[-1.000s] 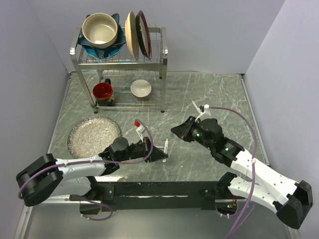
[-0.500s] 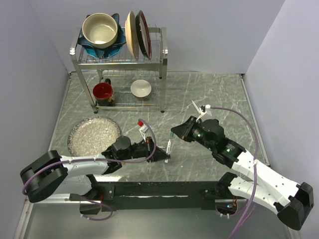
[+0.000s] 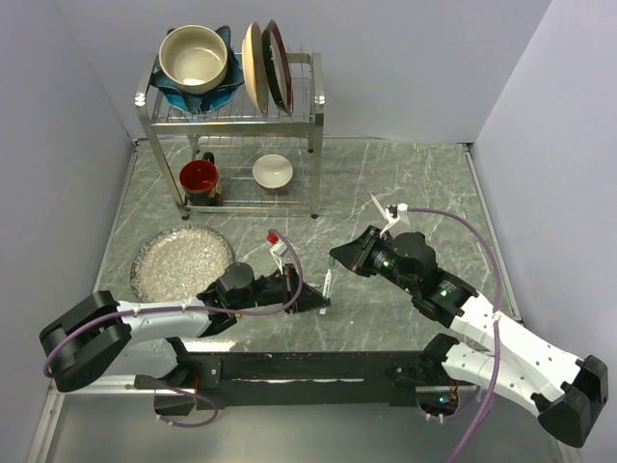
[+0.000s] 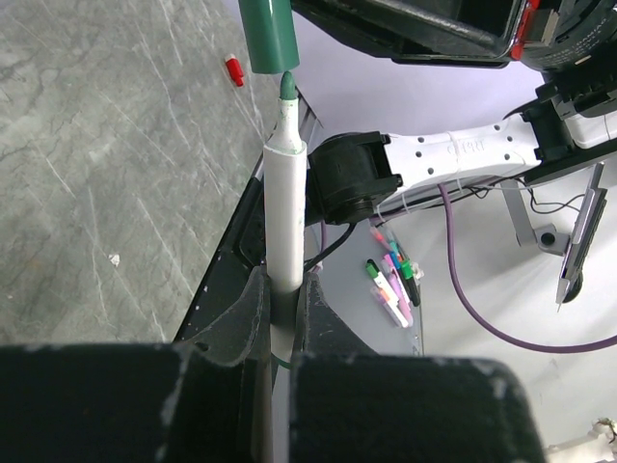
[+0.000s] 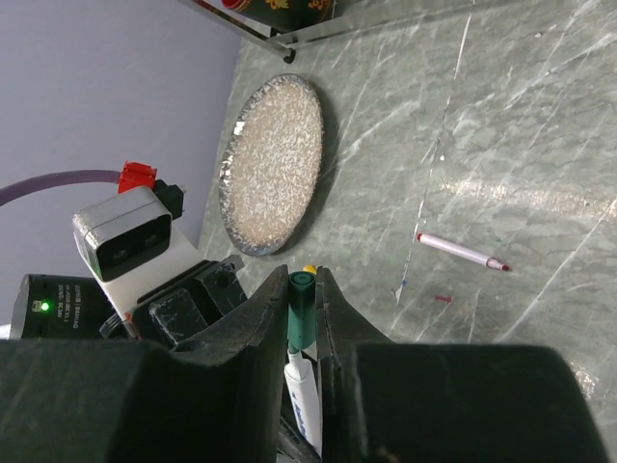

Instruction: Insert the pens into the pen caps

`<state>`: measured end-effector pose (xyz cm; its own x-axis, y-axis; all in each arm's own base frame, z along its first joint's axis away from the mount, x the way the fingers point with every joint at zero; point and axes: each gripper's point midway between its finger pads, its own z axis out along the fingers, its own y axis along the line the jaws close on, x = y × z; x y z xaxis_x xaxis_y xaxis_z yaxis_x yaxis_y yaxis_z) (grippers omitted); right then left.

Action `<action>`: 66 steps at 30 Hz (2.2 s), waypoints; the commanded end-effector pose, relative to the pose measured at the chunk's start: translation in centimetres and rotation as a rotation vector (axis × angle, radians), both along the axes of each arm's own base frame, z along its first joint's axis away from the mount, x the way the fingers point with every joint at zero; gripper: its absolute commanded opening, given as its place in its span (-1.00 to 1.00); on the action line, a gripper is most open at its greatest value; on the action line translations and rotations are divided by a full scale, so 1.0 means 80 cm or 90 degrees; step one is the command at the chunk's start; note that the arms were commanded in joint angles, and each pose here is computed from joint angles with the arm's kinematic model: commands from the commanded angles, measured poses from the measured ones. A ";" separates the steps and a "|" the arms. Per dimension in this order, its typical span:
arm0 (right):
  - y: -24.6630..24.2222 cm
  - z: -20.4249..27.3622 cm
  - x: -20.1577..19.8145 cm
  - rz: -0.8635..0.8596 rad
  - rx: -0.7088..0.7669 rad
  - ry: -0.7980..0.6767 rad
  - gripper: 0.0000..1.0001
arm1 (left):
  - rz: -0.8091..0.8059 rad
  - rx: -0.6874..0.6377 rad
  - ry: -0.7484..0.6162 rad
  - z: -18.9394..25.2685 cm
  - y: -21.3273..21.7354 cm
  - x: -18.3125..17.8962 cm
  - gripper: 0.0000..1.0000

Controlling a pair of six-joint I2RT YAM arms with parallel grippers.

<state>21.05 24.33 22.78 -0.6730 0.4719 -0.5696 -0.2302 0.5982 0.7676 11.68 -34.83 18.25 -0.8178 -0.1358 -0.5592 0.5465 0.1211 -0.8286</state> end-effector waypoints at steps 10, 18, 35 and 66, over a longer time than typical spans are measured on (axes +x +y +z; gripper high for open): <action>0.012 0.016 -0.012 0.032 0.040 -0.023 -1.00 | -0.004 -0.031 -0.035 0.029 -0.005 0.001 -0.98; 0.011 -0.004 -0.035 0.057 0.045 -0.034 -1.00 | 0.006 -0.062 -0.063 0.056 0.003 -0.001 -0.98; 0.033 0.026 -0.100 0.204 0.171 -0.116 -0.55 | 0.035 -0.120 -0.148 0.096 0.024 -0.004 -0.98; 0.055 0.167 -0.100 0.287 0.099 -0.322 0.33 | -0.076 -0.099 -0.252 0.089 0.060 -0.064 -0.98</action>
<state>13.02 28.19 32.31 -0.5555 0.2792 -0.7833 -0.7275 0.2929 0.6204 7.59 -30.46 24.45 -0.5950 -0.1594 -0.7878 0.7997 -0.0189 -0.6002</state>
